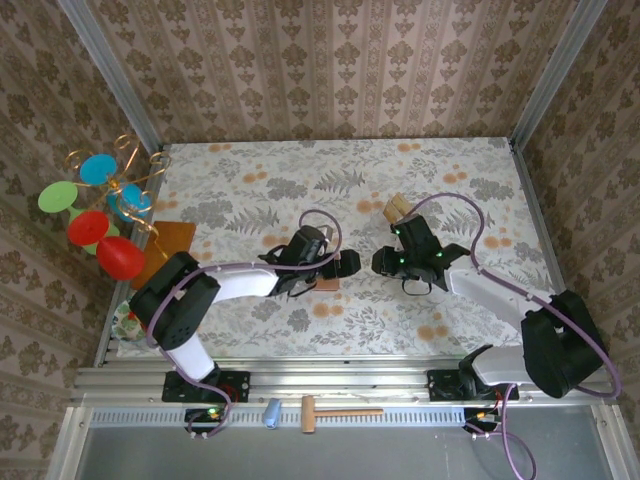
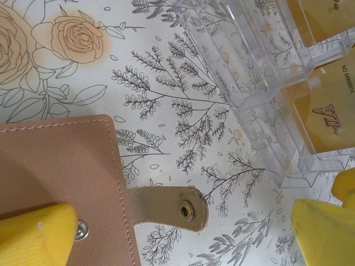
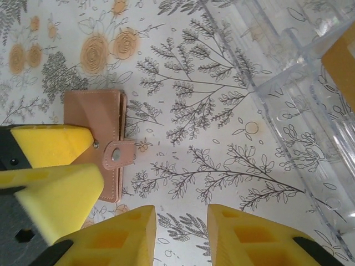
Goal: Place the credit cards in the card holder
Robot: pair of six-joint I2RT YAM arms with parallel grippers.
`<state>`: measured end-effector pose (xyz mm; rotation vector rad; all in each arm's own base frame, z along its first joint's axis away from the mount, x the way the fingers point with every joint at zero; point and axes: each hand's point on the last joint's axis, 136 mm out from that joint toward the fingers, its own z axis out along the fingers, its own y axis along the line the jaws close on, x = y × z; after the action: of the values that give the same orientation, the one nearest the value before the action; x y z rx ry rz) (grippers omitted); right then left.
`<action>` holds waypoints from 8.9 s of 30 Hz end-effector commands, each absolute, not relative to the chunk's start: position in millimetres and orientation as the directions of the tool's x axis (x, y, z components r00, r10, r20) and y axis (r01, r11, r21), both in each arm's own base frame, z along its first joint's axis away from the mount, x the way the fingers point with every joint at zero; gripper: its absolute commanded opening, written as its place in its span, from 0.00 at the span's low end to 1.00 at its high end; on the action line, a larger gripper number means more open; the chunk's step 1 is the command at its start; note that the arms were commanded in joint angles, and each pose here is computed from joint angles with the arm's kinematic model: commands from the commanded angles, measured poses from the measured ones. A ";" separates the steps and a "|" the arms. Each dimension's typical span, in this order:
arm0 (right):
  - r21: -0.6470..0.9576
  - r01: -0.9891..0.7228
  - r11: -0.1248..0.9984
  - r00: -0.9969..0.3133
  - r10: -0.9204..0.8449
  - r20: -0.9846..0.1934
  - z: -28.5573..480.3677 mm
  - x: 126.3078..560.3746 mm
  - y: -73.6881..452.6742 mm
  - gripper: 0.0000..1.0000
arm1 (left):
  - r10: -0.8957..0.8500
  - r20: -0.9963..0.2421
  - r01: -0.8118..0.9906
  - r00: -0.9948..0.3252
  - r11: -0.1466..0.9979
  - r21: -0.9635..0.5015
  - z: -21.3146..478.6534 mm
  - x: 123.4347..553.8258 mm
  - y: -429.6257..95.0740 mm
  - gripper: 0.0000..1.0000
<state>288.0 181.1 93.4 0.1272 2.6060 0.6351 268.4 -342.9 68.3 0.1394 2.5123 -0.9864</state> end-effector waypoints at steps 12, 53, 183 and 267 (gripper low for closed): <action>0.484 -0.195 0.853 -0.898 0.042 -0.438 117.6 274.1 246.1 0.23 | -0.066 -0.473 0.298 -0.879 0.697 -0.653 131.4 302.7 -324.7 1.00; 0.446 -0.213 0.869 -0.930 -0.040 -0.365 29.2 287.6 302.7 0.00 | 0.092 -0.445 0.271 -0.891 0.894 -0.357 83.3 327.7 -212.7 1.00; 0.354 -0.147 0.924 -0.952 -0.036 -0.303 69.5 317.1 263.5 0.00 | 0.232 -0.328 0.290 -0.916 0.947 -0.140 -3.9 312.1 -209.2 1.00; 0.466 0.194 0.863 -0.971 0.235 -0.032 -41.8 289.4 252.1 0.00 | 0.232 -0.336 0.294 -0.913 0.945 -0.146 -1.0 308.6 -210.6 1.00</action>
<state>326.1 306.0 28.4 0.1450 2.7088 1.0669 332.5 -235.2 27.4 0.4154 2.6488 -0.3747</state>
